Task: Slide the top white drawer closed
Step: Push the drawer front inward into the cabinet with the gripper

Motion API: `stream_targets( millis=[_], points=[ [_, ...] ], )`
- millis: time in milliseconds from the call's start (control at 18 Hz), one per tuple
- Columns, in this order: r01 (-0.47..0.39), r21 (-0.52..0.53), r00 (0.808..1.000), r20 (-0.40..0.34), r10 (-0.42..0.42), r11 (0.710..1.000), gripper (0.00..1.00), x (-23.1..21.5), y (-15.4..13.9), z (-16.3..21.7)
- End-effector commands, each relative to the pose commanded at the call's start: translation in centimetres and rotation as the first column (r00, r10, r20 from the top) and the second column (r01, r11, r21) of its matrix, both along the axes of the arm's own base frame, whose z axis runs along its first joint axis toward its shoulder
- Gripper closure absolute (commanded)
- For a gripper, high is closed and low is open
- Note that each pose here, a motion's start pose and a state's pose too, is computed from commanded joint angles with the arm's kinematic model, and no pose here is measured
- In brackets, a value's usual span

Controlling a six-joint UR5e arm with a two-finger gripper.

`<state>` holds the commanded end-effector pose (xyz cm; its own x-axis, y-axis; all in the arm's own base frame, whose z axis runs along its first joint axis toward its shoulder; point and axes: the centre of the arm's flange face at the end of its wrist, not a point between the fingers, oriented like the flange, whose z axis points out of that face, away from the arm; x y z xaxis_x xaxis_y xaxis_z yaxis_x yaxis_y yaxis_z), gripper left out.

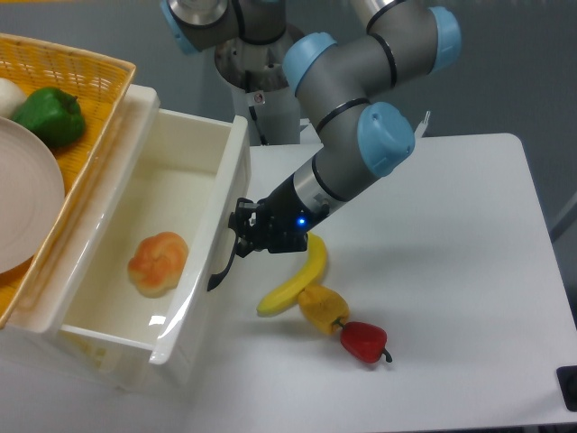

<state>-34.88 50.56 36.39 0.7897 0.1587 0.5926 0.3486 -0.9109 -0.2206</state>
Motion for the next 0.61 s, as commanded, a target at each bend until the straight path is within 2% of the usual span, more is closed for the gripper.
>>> stream_targets(
  millis=[611],
  points=[
    [0.015,-0.017,1.000,0.009,-0.015,1.000,1.00,2.7,1.5,0.6]
  ],
)
